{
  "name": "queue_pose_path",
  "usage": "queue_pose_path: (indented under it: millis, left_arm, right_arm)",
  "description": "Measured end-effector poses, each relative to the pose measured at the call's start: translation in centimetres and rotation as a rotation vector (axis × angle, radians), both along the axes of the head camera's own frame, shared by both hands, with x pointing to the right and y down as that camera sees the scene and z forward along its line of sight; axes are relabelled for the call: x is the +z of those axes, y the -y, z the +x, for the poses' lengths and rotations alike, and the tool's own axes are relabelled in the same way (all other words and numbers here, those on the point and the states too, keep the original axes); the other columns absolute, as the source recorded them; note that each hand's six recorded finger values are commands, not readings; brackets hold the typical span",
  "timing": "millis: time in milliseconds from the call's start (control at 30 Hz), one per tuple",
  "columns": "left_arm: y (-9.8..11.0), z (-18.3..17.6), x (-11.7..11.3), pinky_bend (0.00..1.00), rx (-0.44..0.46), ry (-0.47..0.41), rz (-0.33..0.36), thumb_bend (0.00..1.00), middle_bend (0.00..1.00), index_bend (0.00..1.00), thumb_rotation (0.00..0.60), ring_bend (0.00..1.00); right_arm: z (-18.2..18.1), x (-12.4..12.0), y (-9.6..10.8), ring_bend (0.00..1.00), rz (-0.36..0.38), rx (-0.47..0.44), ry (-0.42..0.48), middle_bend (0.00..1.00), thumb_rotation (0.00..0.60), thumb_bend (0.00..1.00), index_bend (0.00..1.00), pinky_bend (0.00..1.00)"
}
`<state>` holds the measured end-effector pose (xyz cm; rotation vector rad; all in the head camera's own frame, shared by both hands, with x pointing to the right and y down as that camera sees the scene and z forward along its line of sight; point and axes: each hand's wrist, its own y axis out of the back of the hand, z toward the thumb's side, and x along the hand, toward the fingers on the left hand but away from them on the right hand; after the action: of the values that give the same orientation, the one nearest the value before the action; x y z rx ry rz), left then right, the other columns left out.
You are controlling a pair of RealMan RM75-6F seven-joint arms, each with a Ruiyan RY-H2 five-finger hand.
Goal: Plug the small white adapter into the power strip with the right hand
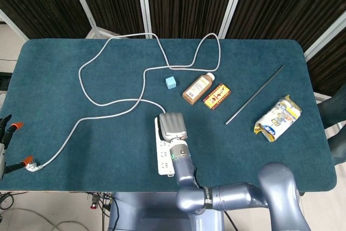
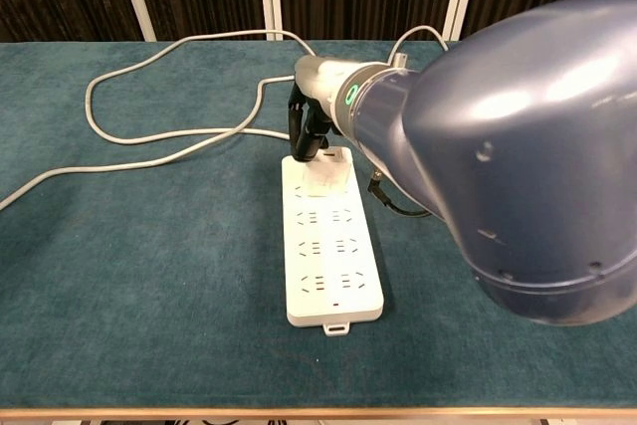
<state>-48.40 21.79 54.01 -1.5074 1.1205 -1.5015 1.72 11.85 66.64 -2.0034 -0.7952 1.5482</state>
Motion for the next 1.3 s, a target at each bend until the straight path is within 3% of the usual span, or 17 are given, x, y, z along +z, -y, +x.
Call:
queue_pose_path:
  millis: [1300]
  left_arm:
    - [0.0,0.0,-0.1,0.0,0.0,0.0,0.005,0.09,0.0,0.21,0.6,0.0]
  right_arm:
    - [0.5,2.0,-0.9,0.88,-0.038,0.017,0.006,0.82,0.6,0.59,1.0,1.0]
